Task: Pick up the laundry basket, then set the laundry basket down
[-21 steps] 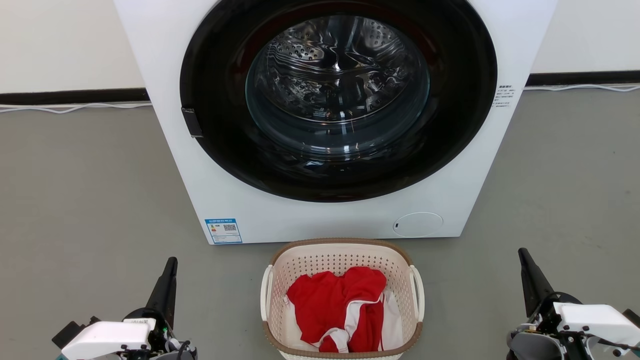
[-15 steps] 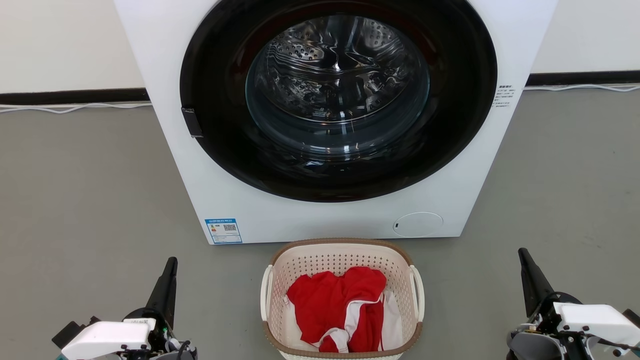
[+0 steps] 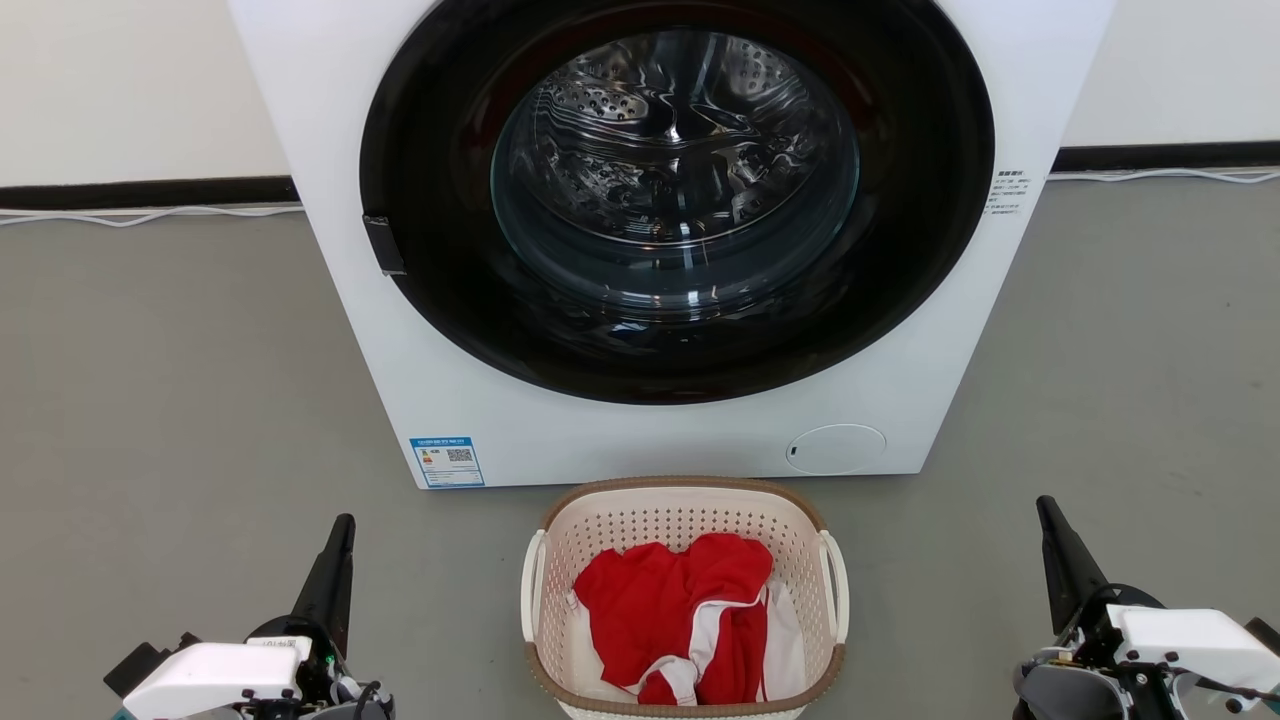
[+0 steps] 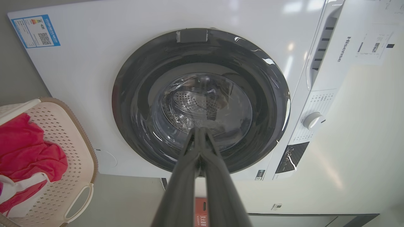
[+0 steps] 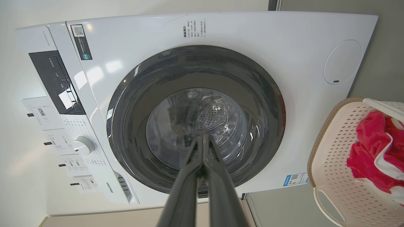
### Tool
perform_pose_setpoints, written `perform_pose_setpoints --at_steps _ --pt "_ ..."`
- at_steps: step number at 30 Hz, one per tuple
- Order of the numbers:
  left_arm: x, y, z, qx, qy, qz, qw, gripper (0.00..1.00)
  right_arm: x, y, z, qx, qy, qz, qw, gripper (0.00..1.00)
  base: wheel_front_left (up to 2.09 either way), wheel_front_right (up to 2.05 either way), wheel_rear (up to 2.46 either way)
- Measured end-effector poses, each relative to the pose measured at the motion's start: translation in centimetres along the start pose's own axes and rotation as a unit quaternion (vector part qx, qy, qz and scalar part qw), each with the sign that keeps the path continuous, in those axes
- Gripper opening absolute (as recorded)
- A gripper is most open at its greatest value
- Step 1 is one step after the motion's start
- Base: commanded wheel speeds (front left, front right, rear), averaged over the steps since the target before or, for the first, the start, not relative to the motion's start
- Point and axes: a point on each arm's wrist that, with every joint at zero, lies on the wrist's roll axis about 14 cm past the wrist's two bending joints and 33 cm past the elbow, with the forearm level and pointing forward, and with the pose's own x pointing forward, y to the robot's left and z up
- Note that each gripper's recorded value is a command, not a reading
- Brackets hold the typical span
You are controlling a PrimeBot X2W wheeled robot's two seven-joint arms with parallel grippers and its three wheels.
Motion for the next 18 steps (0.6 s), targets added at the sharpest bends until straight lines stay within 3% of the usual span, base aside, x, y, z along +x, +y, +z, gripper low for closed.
perform_pose_setpoints --at_steps 18 --pt "0.0 0.0 0.0 0.0 0.0 0.0 1.0 0.0 0.0 0.0 0.0 0.0 0.0 0.0 1.0 0.0 0.0 0.0 0.0"
